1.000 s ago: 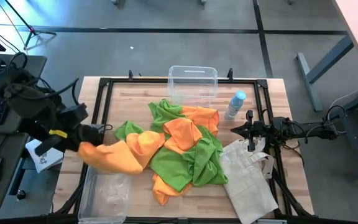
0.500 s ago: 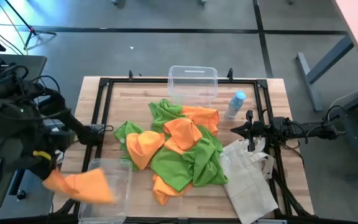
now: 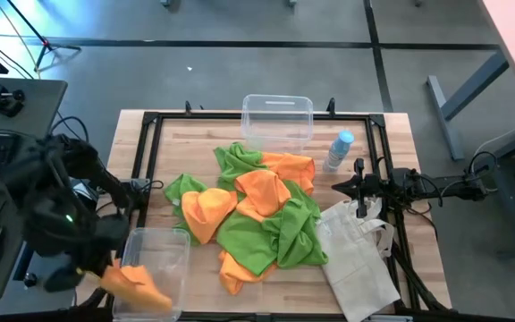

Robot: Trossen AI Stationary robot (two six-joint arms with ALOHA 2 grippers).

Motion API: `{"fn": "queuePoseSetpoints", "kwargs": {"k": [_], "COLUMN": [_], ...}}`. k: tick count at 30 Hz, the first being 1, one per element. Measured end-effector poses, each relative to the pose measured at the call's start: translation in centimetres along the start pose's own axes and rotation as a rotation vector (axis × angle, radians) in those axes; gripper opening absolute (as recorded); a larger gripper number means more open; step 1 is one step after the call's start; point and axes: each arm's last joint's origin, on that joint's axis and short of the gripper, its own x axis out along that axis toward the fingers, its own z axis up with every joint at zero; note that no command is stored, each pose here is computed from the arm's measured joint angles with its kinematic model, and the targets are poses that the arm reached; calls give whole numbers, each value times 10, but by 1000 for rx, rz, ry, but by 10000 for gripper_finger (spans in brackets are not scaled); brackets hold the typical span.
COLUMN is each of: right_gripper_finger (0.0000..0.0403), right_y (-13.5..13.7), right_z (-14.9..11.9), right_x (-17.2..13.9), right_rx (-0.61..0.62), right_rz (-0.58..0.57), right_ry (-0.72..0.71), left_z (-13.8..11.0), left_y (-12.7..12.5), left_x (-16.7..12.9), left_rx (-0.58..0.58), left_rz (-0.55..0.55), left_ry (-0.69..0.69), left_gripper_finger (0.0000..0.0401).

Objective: Sort microfiber towel by color & place in baskets
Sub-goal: Put the orange microfiber towel into the bottom transparent bin

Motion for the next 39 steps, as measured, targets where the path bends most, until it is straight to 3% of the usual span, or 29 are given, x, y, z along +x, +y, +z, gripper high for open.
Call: {"fn": "queuePoseSetpoints", "kwargs": {"k": [10, 17, 25, 33, 39], "right_gripper_finger": [0, 0, 0, 0, 0], "right_y": [0, 0, 0, 0, 0], "right_z": [0, 0, 0, 0, 0], "right_x": [0, 0, 0, 0, 0], "right_rx": [0, 0, 0, 0, 0], "right_rz": [0, 0, 0, 0, 0], "right_ry": [0, 0, 1, 0, 0], "left_z": [-18, -51, -68, -73, -75], "left_y": [32, 79, 105, 127, 131], "left_x": [91, 150, 208, 224, 234], "left_rx": [160, 142, 105, 59, 68], "left_rz": [398, 672, 582, 655, 604], "left_ry": [126, 240, 207, 141, 124], "left_gripper_finger": [0, 0, 0, 0, 4]}}
